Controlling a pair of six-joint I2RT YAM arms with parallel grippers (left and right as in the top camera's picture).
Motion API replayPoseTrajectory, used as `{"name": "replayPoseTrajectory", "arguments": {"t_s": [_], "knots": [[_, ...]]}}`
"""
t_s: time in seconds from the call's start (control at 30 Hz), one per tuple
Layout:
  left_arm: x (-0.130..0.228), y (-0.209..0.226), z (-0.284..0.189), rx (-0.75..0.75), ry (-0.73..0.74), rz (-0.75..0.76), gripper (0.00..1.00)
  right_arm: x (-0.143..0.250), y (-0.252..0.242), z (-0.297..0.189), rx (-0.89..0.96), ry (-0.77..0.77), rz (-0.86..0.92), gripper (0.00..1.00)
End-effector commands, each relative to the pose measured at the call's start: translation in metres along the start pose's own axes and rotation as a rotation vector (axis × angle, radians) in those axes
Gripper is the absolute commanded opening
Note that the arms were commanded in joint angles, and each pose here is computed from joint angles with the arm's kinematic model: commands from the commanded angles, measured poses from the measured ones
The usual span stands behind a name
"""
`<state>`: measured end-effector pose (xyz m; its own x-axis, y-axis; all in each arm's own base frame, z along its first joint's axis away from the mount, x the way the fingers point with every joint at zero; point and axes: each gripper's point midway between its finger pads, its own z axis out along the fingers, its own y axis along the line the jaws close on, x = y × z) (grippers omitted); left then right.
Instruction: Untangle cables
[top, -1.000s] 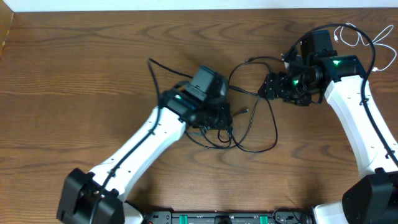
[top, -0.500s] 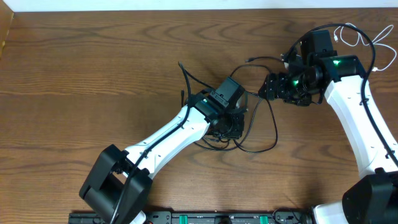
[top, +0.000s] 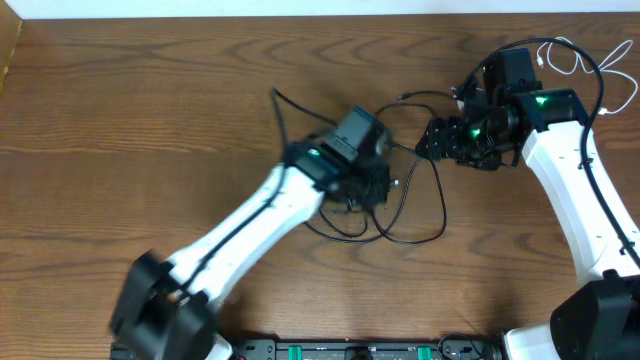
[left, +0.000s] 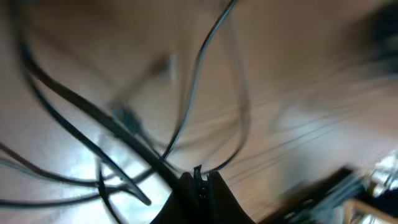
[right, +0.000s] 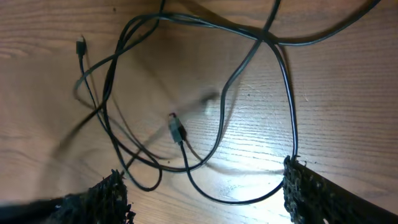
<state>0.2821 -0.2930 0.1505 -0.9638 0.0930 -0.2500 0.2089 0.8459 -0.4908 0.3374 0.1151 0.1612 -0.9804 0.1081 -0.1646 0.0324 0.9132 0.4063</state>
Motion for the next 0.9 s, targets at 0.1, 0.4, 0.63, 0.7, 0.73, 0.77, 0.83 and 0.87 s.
{"name": "replayPoseTrajectory", "arguments": {"t_s": [0.1, 0.4, 0.63, 0.7, 0.73, 0.77, 0.83, 0.87], "knots": [[-0.052, -0.036, -0.131, 0.146, -0.347, 0.051, 0.08, 0.004, 0.009, 0.005, -0.029, 0.020, -0.077, 0.77], [-0.067, -0.039, -0.214, 0.228, -0.588, 0.036, 0.08, 0.010, 0.056, 0.012, -0.155, 0.018, -0.195, 0.78], [-0.069, -0.038, -0.224, 0.233, -0.619, 0.038, 0.08, 0.021, 0.108, 0.011, -0.346, 0.032, -0.290, 0.79], [-0.068, -0.035, -0.219, 0.223, -0.601, 0.029, 0.08, 0.023, 0.119, 0.009, -0.396, 0.035, -0.312, 0.79], [-0.068, -0.033, -0.215, 0.214, -0.591, 0.024, 0.08, 0.024, 0.125, 0.007, -0.423, 0.036, -0.321, 0.80], [-0.067, -0.031, -0.212, 0.206, -0.578, 0.018, 0.08, 0.025, 0.129, 0.006, -0.443, 0.036, -0.324, 0.80], [-0.067, -0.027, -0.204, 0.193, -0.555, 0.007, 0.08, 0.024, 0.138, 0.002, -0.495, 0.032, -0.336, 0.80], [-0.067, -0.026, -0.201, 0.188, -0.546, 0.004, 0.08, 0.024, 0.143, -0.001, -0.523, 0.032, -0.341, 0.80]]}}
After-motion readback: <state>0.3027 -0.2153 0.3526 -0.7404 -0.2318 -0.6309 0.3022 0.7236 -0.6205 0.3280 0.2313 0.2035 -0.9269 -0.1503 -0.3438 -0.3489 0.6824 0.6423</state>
